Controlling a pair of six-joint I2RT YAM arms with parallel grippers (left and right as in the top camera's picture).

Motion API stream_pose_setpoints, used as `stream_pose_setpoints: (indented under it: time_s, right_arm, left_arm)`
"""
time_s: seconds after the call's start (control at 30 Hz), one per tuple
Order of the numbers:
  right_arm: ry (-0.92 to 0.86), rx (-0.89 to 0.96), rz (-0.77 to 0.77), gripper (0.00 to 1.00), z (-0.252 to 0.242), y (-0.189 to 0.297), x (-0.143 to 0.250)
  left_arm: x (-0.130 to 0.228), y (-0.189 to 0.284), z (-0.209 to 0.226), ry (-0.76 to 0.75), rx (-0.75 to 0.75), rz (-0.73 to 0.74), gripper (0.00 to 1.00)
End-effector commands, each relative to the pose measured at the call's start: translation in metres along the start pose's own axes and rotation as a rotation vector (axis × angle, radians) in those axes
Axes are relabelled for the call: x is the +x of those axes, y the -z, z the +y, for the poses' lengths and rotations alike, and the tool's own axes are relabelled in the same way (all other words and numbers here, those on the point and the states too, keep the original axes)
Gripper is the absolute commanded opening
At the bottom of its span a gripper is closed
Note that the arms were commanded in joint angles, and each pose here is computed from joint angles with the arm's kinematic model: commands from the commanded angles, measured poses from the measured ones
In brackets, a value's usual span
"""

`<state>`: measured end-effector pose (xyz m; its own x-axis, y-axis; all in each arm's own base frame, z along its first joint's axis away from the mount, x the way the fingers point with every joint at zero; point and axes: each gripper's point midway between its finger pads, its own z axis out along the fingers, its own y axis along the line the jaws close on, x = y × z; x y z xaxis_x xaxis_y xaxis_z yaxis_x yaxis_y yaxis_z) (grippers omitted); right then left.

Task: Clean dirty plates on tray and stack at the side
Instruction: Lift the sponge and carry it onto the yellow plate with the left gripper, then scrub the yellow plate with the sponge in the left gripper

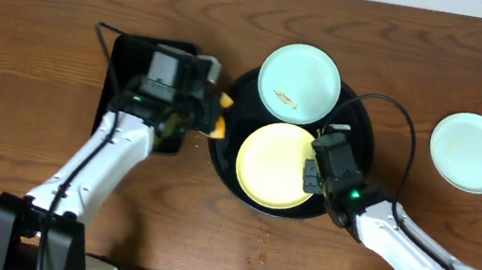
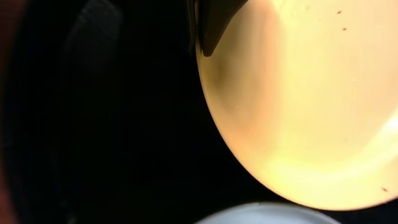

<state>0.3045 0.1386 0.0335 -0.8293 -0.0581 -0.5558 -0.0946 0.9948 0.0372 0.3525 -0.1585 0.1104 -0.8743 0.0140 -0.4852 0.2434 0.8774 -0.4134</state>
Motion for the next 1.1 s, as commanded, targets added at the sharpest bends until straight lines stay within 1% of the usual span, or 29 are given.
stream_pose_setpoints:
  time_s: [0.0,0.17,0.37,0.57,0.7,0.87,1.07]
  right_arm:
    - [-0.026,-0.043,0.038,0.01,0.007,-0.007,0.008]
    - [-0.027,-0.043,0.037,0.01,0.006,-0.007,0.007]
    - [-0.041,-0.032,0.04,0.01,0.001,-0.008,0.006]
    - [-0.045,-0.026,0.045,0.01,-0.002,-0.008,0.007]
    - [-0.045,-0.026,0.045,0.01,-0.002,-0.008,0.007]
    - [-0.045,-0.026,0.045,0.01,-0.002,-0.008,0.007]
    - [-0.042,-0.026,0.045,0.01,-0.002,-0.008,0.007]
  left_arm:
    - [-0.002,0.0,-0.027,-0.052,0.022,-0.008,0.07]
    - [0.025,-0.016,-0.059,-0.126,0.038,0.046,0.07]
    - [0.058,-0.038,-0.097,-0.118,0.09,0.126,0.08]
    - [0.081,-0.062,-0.132,-0.139,0.138,0.155,0.08]
    - [0.095,-0.081,-0.122,-0.101,0.04,0.169,0.07]
    - [0.101,-0.098,-0.116,-0.104,0.017,0.182,0.07]
    - [0.102,-0.108,-0.098,-0.108,-0.066,0.167,0.07]
